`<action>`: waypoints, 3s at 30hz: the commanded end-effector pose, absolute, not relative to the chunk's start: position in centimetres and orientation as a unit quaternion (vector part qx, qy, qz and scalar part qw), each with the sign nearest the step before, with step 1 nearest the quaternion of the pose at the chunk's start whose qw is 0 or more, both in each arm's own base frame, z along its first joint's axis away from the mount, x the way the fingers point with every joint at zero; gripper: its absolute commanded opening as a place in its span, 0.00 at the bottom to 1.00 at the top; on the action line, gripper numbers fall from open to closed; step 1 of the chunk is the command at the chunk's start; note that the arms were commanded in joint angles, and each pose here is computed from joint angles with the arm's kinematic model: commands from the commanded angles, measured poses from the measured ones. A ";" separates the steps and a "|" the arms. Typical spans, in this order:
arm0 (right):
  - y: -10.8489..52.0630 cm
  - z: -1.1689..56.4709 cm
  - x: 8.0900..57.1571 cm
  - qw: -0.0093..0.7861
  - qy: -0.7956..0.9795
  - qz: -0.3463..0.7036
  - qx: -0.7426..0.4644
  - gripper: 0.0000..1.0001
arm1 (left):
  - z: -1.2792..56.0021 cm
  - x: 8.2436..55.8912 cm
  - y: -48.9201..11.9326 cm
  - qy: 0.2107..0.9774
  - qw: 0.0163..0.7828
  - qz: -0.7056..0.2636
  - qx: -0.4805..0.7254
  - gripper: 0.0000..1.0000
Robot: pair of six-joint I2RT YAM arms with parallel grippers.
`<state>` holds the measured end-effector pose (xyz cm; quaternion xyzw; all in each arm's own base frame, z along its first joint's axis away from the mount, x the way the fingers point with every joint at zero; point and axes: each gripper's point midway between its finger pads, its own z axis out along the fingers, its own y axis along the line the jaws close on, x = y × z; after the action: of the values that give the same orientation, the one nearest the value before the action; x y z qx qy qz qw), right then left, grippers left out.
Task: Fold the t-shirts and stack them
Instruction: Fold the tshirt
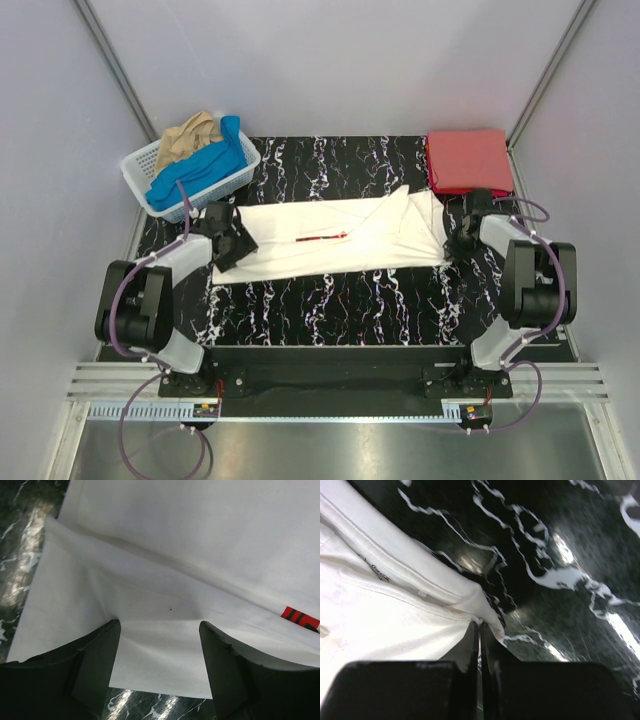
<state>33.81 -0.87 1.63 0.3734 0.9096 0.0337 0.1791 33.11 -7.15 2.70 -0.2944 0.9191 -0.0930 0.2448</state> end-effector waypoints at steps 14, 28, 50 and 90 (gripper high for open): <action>-1.9 4.5 25.3 0.201 0.894 -0.002 0.400 0.33 | 10.0 30.7 -7.7 0.919 0.319 -0.076 -0.220 0.72; 0.5 15.0 45.2 0.316 0.882 0.143 0.320 0.43 | 20.7 33.3 -32.9 0.885 0.319 -0.318 0.116 0.64; 4.5 8.2 50.7 0.248 0.914 0.210 0.243 0.47 | 11.4 36.5 -49.0 0.797 0.378 -0.177 0.436 0.54; 5.3 4.9 52.0 0.224 0.919 0.206 0.249 0.00 | 7.2 38.2 -51.5 0.784 0.391 -0.131 0.464 0.00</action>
<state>50.82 4.68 1.98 0.2650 0.9250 0.1930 0.1918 36.75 -50.57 3.60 0.4771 0.7978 -0.1364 0.3425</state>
